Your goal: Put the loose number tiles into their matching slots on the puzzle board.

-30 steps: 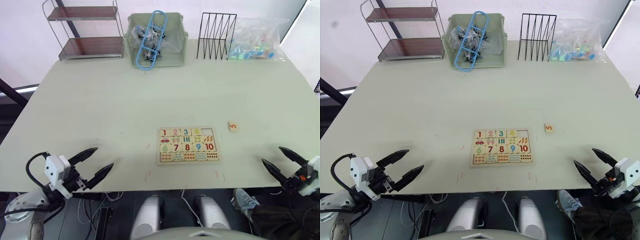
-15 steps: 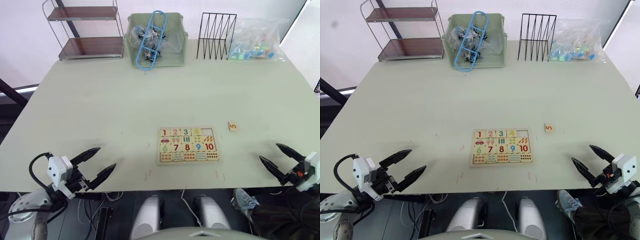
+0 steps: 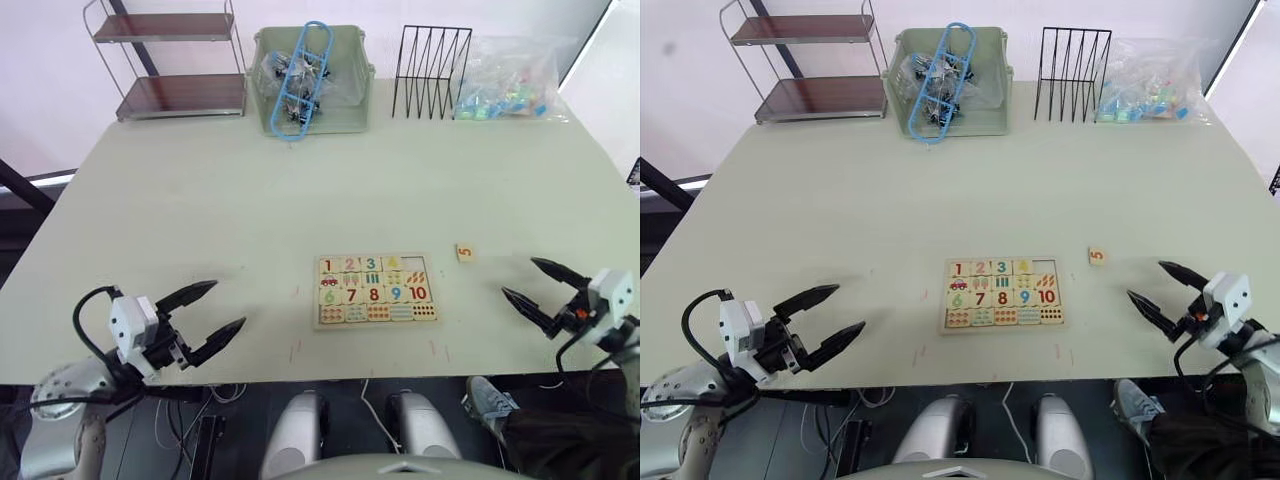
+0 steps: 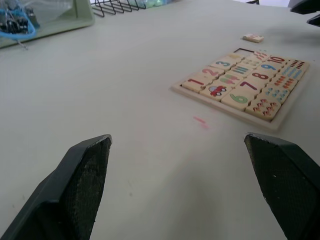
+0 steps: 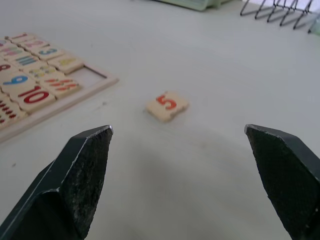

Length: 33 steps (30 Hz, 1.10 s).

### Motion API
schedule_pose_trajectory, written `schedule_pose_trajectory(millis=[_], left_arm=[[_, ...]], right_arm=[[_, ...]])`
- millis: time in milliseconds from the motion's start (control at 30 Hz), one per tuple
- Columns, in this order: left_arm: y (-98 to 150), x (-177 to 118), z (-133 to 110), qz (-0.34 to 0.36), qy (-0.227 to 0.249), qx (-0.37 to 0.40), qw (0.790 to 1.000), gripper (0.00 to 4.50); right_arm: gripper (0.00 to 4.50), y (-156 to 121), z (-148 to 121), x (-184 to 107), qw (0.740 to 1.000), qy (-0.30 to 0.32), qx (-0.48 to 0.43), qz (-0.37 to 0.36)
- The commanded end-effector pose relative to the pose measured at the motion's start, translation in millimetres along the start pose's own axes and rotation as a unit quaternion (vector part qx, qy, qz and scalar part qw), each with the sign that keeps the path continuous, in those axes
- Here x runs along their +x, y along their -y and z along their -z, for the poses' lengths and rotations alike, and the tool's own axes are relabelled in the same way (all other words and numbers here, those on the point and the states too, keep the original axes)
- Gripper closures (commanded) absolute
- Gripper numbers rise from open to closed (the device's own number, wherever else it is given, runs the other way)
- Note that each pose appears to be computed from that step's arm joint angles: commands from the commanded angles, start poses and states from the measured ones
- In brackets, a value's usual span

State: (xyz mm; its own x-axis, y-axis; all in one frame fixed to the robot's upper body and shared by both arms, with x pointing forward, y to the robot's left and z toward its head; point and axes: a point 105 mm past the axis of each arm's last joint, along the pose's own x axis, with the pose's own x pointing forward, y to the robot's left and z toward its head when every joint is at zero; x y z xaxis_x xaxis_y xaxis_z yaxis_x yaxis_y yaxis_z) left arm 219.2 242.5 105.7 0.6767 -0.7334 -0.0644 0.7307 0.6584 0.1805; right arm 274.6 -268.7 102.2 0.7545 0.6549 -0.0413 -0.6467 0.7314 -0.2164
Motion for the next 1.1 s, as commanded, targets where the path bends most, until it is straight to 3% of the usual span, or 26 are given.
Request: schedule_pose_trajectory(millis=[33, 533, 867, 1100], left_arm=[[2, 6, -11, 0.031, 0.011, 0.017, 0.999, 0.0], [11, 12, -41, 0.168, 0.03, 0.022, 0.985, 0.0], [14, 17, -53, 0.249, 0.026, 0.044, 0.967, 0.0], [16, 17, -53, 0.269, 0.024, 0.046, 0.962, 0.0]], right_arm=[[0.06, 12, -10, 12, 0.999, -0.014, -0.023, -0.03], [0.06, 23, -20, 73, 0.972, -0.106, -0.039, -0.204], [0.06, 20, -19, 91, 0.94, -0.17, -0.085, -0.283], [0.06, 15, -8, 92, 0.921, -0.21, -0.097, -0.315]])
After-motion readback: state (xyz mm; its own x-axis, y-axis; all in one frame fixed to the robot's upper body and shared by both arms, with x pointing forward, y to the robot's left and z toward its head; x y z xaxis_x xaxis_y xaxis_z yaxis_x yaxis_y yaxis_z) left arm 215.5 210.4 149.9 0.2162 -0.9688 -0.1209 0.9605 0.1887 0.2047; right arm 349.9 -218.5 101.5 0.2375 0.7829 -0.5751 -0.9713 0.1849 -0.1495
